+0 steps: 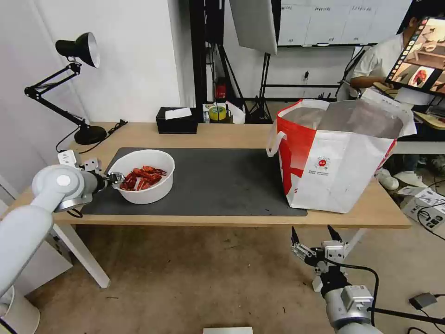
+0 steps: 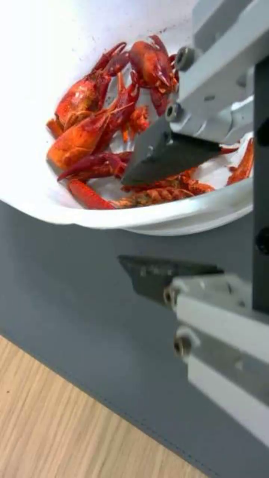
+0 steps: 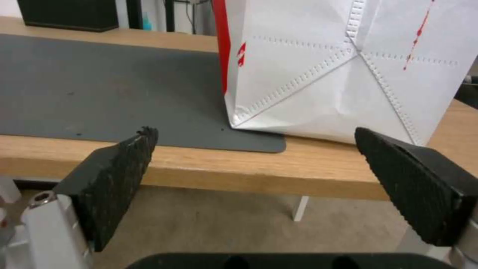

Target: Pick up the trash from the table and place it into the takeout bag.

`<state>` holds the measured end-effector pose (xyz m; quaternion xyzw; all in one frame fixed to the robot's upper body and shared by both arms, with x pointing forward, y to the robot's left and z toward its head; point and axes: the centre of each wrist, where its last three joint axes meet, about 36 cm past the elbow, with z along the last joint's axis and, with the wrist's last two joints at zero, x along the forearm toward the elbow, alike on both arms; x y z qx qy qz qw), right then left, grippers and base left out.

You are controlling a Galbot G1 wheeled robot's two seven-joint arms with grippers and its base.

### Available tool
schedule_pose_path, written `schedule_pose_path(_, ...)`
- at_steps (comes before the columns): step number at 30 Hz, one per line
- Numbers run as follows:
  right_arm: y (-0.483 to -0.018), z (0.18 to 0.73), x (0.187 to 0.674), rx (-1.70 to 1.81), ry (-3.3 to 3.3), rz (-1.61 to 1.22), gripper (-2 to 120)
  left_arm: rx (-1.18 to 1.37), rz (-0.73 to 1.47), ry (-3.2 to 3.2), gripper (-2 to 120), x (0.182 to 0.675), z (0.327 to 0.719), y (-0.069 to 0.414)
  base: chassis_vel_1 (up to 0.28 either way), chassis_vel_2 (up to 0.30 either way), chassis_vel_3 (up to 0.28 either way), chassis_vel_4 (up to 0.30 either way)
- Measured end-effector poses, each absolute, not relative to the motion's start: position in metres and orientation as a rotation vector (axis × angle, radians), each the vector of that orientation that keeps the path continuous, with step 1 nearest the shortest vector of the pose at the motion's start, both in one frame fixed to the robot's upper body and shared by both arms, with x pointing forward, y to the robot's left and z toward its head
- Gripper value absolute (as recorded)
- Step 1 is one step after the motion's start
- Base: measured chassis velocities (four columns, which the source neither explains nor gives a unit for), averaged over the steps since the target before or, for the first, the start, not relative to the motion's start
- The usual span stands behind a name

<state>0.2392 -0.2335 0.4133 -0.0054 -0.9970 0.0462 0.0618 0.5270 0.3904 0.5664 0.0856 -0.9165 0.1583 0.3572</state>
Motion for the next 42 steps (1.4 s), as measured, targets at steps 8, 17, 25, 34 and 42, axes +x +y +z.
schedule_pose_path(8,-0.233,0.413,0.239,-0.016,-3.015,0.140,100,0.205,0.406,-2.367,15,0.527,0.567,0.386,0.000,0.000,0.000,0.000)
schedule_pose_path(17,-0.233,0.413,0.239,-0.016,-3.015,0.140,100,0.118,0.472,-2.431,0,0.536,0.593,0.362,0.000,0.000,0.000,0.000)
schedule_pose_path(25,-0.233,0.413,0.239,-0.016,-3.015,0.140,100,-0.053,0.507,-2.524,0,0.547,0.656,0.309,0.000,0.000,0.000,0.000)
schedule_pose_path(34,-0.234,0.413,0.239,-0.016,-3.015,0.140,100,-0.328,0.514,-2.588,0,0.564,0.743,0.221,0.000,0.000,0.000,0.000)
schedule_pose_path(42,-0.234,0.413,0.239,-0.016,-3.015,0.140,100,-0.481,0.481,-2.617,0,0.583,0.802,0.153,0.000,0.000,0.000,0.000)
